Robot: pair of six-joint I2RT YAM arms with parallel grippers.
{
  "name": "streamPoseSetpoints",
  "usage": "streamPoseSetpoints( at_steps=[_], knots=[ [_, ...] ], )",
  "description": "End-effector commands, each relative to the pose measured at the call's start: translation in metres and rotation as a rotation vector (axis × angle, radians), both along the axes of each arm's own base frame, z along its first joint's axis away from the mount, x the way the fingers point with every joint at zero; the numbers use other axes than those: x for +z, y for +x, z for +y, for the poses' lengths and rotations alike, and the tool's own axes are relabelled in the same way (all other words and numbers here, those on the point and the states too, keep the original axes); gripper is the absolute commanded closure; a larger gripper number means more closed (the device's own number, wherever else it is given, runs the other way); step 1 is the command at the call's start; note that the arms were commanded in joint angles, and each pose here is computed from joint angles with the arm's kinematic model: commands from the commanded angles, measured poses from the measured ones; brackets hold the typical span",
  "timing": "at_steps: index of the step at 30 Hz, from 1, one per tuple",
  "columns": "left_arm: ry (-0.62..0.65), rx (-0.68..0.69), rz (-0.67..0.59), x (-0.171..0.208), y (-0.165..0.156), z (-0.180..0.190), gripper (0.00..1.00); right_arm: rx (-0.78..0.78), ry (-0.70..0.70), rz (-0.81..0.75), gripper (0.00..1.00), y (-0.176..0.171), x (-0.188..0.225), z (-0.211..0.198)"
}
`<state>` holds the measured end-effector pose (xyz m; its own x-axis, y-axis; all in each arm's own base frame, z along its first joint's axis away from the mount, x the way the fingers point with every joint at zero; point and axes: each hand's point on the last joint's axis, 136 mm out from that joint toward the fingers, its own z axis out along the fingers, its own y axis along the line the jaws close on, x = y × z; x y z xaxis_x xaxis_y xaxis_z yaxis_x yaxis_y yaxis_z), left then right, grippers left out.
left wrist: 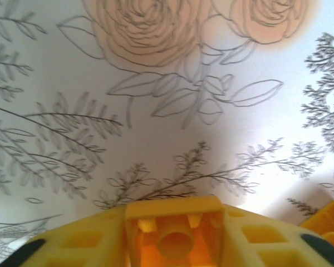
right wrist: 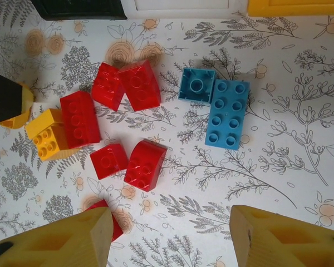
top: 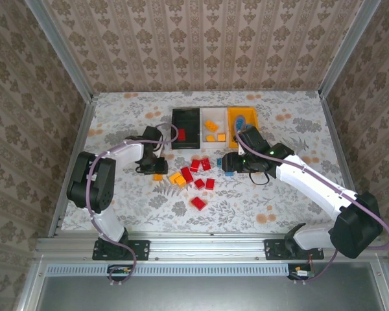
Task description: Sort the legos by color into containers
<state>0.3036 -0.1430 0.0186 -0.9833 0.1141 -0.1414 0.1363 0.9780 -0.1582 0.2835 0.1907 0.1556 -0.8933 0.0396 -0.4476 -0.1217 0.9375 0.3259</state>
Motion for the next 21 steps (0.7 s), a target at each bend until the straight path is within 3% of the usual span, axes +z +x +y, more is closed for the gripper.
streamPoseSetpoints(
  at_steps=[1,9,17,21],
  knots=[
    [-0.034,-0.013,0.042,-0.011,-0.006,-0.007,0.65,-0.01,0.021,0.015,0.41,0.001,-0.004,0.003],
    [-0.159,0.031,-0.017,0.024,-0.002,-0.007,0.69,-0.027,0.018,0.007,0.41,0.002,0.0,0.0],
    [-0.5,-0.037,-0.276,0.17,0.063,-0.082,0.68,-0.109,0.024,-0.029,0.41,-0.002,0.012,-0.028],
    [-0.611,-0.09,-0.329,0.215,0.097,-0.128,0.68,-0.144,0.018,-0.046,0.41,-0.016,0.018,-0.044]
  ],
)
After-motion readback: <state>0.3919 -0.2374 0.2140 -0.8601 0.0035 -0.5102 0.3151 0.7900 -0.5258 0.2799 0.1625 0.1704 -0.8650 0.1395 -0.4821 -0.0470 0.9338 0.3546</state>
